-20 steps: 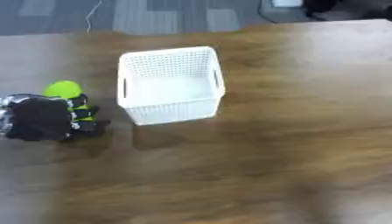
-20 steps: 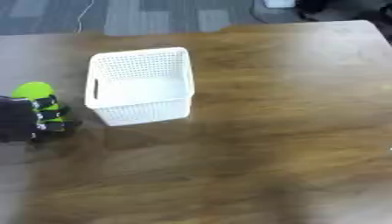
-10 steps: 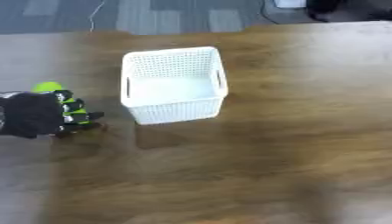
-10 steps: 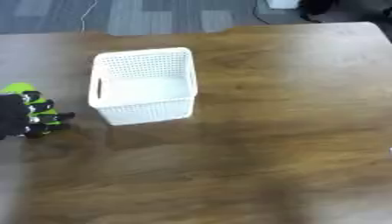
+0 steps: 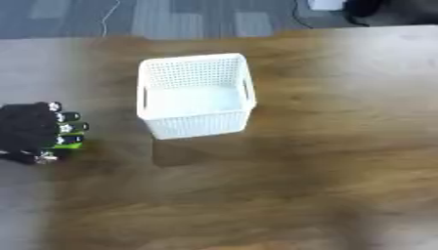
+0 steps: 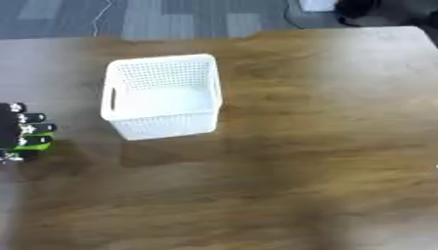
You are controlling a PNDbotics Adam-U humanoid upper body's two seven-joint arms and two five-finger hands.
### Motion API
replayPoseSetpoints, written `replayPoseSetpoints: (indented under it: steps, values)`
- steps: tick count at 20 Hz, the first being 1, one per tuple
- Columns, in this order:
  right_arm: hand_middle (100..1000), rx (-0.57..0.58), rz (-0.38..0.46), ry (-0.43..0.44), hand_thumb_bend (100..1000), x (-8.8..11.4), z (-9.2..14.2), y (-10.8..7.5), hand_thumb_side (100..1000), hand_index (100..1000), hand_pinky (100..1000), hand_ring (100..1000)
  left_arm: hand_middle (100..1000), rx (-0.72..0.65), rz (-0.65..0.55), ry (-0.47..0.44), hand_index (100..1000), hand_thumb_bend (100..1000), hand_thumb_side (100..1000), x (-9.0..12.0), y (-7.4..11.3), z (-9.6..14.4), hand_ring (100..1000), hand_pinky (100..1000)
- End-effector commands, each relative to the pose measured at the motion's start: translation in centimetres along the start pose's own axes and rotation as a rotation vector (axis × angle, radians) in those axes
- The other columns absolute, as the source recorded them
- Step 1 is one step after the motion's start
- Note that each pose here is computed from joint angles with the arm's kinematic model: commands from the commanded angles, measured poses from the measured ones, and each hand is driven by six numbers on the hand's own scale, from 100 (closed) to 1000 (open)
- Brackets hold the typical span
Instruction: Pick up objects on the table and place them in the box.
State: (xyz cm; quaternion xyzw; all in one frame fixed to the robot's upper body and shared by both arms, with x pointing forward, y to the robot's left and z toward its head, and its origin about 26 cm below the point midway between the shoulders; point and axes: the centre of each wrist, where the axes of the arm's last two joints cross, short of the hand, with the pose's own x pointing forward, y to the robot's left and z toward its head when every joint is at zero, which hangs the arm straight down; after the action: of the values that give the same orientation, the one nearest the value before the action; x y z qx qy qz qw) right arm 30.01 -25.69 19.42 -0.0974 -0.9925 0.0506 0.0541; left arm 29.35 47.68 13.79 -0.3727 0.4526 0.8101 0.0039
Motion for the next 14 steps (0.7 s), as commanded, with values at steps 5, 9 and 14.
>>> replayPoseSetpoints:
  steps: [5, 9, 14]
  values:
    - [496, 0.004, 0.016, -0.019, 278, 0.2, -0.4, -0.4, 1000, 576, 346, 467, 100, 0.109, 0.273, 0.015, 184, 180, 268, -0.1, 0.4, 0.6, 100, 100]
    - [495, 0.004, 0.019, -0.02, 281, 0.2, -0.4, -0.5, 1000, 576, 347, 467, 100, 0.148, 0.363, 0.097, 180, 195, 254, -0.3, 1.9, -0.3, 100, 100]
    - [495, 0.007, 0.023, -0.021, 283, 0.2, -0.4, -0.6, 1000, 576, 348, 468, 100, 0.13, 0.492, 0.187, 179, 166, 267, -0.9, 3.9, -0.9, 100, 100]
